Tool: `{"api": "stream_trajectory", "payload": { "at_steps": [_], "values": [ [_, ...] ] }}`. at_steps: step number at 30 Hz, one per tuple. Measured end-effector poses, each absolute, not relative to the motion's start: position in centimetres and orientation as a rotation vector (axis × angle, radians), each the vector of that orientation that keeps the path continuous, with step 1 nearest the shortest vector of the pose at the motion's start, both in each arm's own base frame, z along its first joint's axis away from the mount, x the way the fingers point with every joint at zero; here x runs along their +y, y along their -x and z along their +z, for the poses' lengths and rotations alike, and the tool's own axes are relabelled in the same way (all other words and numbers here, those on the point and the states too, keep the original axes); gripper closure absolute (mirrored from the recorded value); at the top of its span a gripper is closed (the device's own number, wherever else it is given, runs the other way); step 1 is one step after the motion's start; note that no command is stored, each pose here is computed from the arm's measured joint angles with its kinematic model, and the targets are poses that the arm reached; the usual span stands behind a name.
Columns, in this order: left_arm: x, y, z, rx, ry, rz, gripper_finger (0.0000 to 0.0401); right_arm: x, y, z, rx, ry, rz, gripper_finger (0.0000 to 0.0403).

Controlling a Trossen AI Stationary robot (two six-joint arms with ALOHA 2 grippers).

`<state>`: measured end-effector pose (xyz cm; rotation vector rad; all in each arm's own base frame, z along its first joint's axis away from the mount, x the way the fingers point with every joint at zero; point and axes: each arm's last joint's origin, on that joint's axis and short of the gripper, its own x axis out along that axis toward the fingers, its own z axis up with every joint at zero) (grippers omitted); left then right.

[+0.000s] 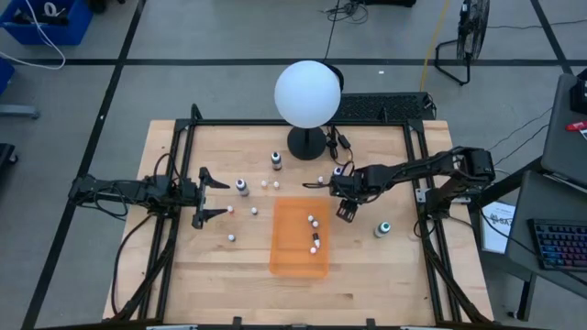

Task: Pick & Place food coloring
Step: Put the small green food coloring bottle into the orange bin

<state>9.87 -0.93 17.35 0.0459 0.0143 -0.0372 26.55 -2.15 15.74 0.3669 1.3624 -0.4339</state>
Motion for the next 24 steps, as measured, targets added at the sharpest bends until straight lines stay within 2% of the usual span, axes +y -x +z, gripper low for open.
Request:
{"api": "stream_trajectory", "payload": {
  "at_steps": [24],
  "values": [
    [-0.9,-9.9,17.4,0.014,-0.046,-0.037,0.005,-2.2,-26.9,13.8,1.412,-0.349,-0.437,0.022]
  ]
}}
